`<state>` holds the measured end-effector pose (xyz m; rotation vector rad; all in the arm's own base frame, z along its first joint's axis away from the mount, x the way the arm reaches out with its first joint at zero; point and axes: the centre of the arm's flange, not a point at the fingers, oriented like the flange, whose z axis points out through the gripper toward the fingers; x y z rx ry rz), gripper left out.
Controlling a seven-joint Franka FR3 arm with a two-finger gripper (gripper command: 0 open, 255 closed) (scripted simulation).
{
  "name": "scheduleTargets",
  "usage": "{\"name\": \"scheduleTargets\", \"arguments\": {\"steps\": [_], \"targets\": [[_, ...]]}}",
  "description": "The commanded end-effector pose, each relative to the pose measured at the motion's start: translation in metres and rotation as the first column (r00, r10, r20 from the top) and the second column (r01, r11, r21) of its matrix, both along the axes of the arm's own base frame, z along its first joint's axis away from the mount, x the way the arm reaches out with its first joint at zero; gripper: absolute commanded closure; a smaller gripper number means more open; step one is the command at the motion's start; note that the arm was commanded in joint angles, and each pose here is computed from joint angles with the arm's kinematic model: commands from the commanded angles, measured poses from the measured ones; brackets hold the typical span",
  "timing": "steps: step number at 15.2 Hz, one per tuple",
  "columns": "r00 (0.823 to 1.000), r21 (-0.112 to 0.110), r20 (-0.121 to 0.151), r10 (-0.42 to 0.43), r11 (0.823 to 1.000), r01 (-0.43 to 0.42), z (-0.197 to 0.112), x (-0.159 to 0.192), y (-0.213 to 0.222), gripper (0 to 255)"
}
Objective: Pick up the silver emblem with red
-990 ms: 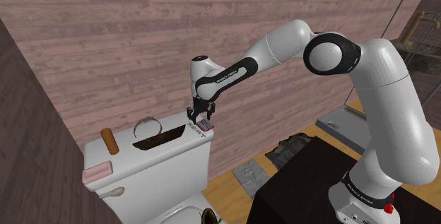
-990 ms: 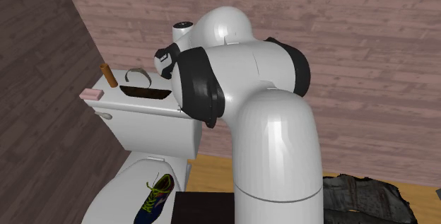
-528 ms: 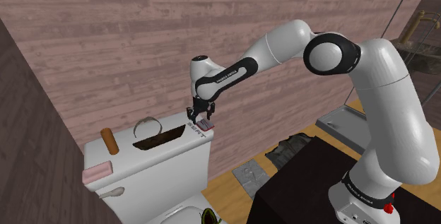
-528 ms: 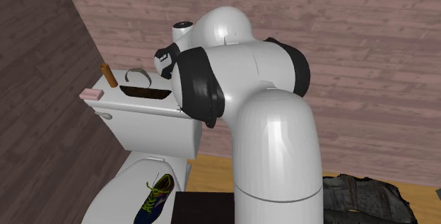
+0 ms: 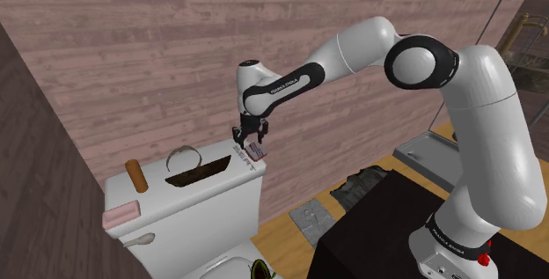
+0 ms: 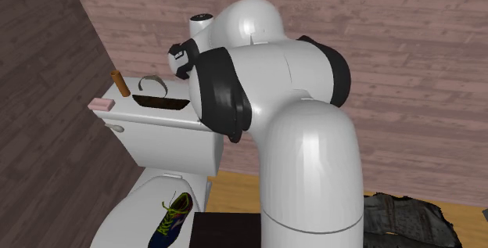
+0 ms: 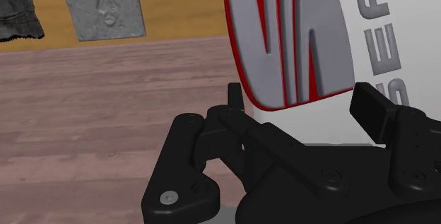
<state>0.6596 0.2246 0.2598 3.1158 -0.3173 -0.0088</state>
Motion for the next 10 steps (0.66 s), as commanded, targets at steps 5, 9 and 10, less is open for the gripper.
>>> {"name": "scheduleTargets", "arguments": {"steps": [5,9,10], "targets": [[1.000,0.000,0.000,0.000,1.000,0.000,0.031,0.000,0.001,255],[1.000,0.000,0.000,0.000,1.000,0.000,0.048,0.000,0.001,255],[1.000,0.000,0.000,0.000,1.000,0.000,0.048,0.000,0.001,255]]}}
